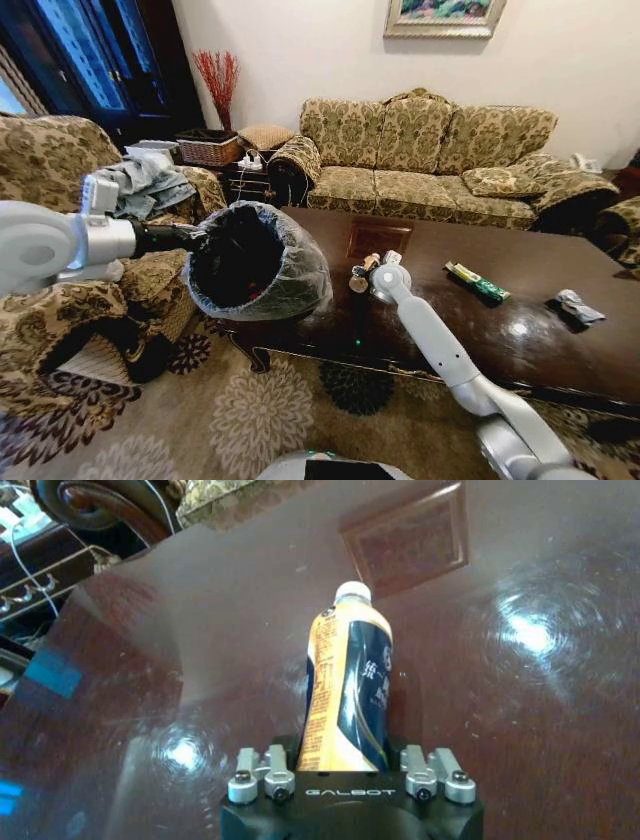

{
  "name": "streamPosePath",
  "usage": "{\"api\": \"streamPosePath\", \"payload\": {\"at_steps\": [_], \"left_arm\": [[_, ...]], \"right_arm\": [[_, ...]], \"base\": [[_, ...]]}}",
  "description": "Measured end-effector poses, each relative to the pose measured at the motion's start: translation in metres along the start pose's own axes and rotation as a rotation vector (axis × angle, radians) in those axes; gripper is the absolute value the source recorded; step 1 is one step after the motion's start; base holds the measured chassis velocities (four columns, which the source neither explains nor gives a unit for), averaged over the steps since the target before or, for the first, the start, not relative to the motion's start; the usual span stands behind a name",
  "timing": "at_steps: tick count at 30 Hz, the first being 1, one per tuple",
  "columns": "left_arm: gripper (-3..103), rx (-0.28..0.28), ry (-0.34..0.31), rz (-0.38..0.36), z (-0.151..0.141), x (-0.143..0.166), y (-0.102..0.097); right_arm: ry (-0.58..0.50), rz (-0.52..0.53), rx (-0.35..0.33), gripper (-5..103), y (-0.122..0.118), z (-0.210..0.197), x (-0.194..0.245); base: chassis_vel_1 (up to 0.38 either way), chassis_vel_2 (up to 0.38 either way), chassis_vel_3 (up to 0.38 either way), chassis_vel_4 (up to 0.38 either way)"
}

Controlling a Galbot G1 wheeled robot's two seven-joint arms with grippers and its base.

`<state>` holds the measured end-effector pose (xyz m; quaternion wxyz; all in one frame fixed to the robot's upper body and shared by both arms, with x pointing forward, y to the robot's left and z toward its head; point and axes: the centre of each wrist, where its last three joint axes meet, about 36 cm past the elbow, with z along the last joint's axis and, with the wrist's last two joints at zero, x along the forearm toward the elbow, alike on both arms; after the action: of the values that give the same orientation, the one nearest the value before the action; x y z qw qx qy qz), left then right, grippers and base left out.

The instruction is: Move to the front of the table and place the trash on the table into the trash bin.

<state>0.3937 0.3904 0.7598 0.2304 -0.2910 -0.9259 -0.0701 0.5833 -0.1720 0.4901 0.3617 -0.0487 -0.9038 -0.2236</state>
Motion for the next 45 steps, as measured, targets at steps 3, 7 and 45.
{"api": "streamPosePath", "payload": {"at_steps": [3, 7, 45], "left_arm": [[0, -0.001, -0.004, 0.0, 0.0, 0.0, 0.001], [0, -0.003, -0.009, 0.0, -0.001, 0.001, 0.0], [0, -0.07, 0.159, 0.095, -0.093, -0.064, -0.004]], "right_arm": [[-0.033, -0.025, 0.002, 47, 0.003, -0.003, 0.012], [-0.15, -0.105, 0.05, 37, 0.011, -0.012, 0.045], [-0.376, -0.993, 0.8, 57, 0.144, -0.024, 0.287]], "base": [[0.0, 0.0, 0.0, 0.0], [0.0, 0.0, 0.0, 0.0], [0.0, 0.0, 0.0, 0.0]]}}
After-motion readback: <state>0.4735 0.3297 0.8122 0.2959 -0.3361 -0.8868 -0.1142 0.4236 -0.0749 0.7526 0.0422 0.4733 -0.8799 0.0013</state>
